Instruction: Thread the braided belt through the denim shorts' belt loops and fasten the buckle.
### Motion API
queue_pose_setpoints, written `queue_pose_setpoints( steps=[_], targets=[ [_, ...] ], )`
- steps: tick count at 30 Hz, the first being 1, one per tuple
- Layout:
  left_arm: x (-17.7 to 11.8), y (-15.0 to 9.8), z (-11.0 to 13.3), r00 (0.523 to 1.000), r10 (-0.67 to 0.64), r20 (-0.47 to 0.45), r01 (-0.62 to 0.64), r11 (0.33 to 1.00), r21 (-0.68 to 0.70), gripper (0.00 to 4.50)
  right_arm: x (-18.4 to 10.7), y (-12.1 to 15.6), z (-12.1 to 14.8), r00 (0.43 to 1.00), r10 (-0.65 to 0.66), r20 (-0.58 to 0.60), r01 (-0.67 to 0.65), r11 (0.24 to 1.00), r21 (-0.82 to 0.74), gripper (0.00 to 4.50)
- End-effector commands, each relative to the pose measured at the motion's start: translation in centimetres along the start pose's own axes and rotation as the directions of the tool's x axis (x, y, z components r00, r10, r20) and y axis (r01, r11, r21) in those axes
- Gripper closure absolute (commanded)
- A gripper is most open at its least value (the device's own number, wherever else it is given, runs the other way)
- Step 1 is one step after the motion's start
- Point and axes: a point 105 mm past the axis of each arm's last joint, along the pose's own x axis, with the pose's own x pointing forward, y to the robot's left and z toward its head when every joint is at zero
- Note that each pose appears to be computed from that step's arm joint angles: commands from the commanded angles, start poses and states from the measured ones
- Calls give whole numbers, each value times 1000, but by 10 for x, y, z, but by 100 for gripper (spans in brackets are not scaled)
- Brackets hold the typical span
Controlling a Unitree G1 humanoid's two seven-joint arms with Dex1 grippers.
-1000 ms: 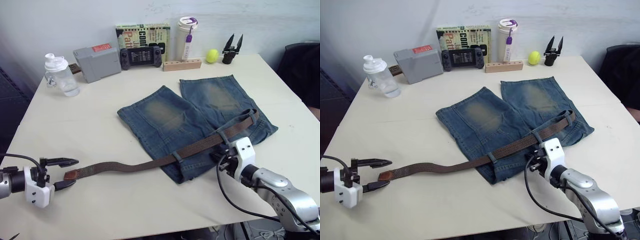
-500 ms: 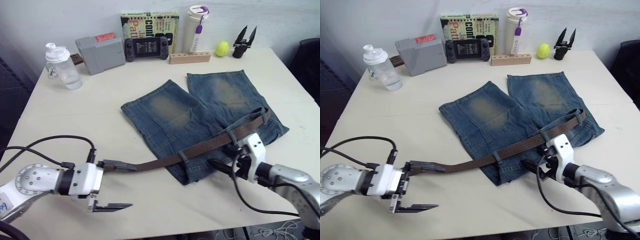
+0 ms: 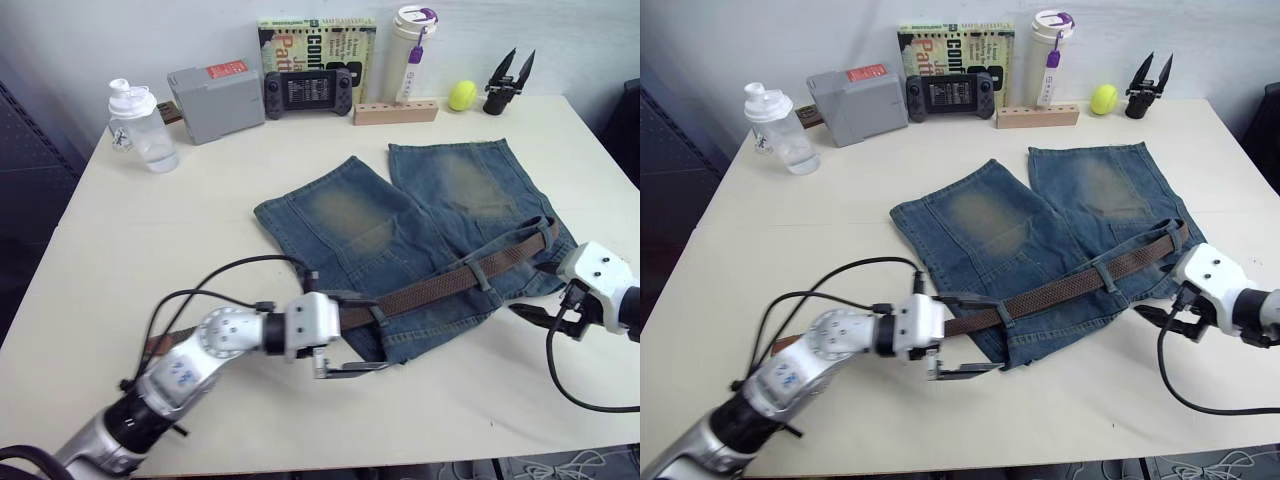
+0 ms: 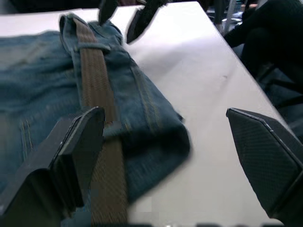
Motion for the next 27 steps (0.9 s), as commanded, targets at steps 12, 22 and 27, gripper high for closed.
queue_pose_setpoints(
  steps=[12,22,27],
  targets=[
    [61,4,-61,961,-16,-276,84,968,235,55,34,-20,-64,962,-140,-236,23,899,-437,26],
    [15,36,-93,904,157,-398,7,924,381,429,63,0,-42,989,-95,-110,58,950,-306,450],
    [-46,56,-117,841,264,-473,-27,893,450,429,78,16,0,997,-69,32,75,960,-270,450]
  ],
)
